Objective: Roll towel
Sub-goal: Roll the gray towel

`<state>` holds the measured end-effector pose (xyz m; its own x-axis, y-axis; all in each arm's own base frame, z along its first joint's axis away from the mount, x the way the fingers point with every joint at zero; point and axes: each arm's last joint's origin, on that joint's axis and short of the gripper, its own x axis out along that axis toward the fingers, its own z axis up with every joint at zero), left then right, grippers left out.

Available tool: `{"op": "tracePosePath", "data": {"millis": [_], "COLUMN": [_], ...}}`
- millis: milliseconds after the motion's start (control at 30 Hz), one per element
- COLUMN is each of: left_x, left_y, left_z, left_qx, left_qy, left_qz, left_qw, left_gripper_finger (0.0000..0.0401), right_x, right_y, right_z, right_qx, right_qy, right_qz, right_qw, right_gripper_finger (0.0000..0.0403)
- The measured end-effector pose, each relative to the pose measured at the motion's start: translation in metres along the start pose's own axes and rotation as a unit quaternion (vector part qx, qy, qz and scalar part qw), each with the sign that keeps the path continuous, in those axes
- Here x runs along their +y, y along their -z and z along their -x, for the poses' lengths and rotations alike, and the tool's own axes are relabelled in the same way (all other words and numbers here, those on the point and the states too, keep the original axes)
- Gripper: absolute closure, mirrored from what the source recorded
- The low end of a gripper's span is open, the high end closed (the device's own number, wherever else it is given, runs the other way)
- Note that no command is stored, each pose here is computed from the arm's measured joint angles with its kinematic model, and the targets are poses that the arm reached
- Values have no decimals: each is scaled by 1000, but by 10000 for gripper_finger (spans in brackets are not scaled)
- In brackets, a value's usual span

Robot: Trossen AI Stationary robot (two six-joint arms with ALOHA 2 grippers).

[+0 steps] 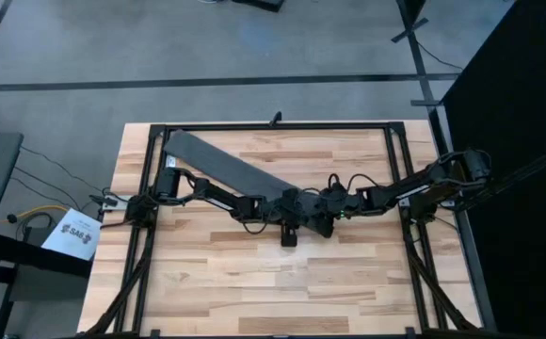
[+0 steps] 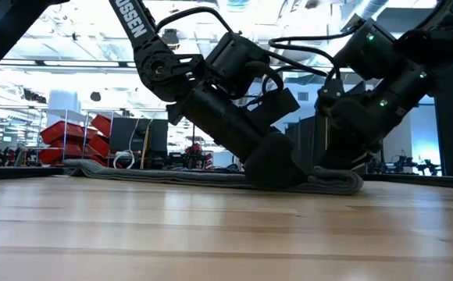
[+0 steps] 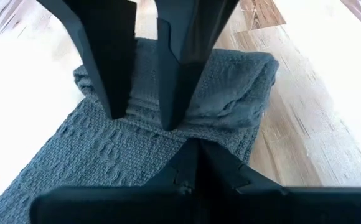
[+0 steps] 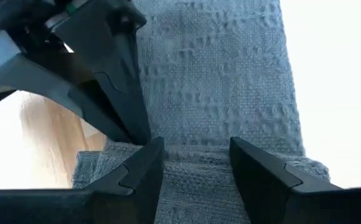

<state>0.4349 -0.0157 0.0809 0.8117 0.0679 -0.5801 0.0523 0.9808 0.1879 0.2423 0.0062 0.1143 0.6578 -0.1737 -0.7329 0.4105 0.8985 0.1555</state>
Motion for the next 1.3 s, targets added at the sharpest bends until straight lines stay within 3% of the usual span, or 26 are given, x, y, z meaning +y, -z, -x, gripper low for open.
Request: {"op": "tracePosePath", "data": {"millis": [400, 833, 1067, 1167, 1300], "left_x": [0, 5, 30, 47, 61], "left_y": [0, -7, -11, -6, 3], "left_z": [0, 9, 17, 13, 4], "left_qx": [-2, 13, 23, 17, -3], "left_qy": [-3, -3, -21, -34, -9], "left_qz": [4, -1, -16, 0, 34], "left_qw": [1000, 1000, 999, 999, 999], "left_gripper_finger": [395, 395, 395, 395, 395], "right_x": [3, 7, 7, 7, 10], "right_y": [5, 9, 9, 9, 10], "right_z": [-20, -19, -19, -19, -19], "right_qx": [-13, 14, 15, 13, 6], "right_qy": [17, 16, 14, 13, 5], "right_qz": [-10, 39, 48, 52, 72], "right_qw": [1000, 999, 999, 998, 997], "right_gripper_finger": [233, 233, 233, 233, 233]}}
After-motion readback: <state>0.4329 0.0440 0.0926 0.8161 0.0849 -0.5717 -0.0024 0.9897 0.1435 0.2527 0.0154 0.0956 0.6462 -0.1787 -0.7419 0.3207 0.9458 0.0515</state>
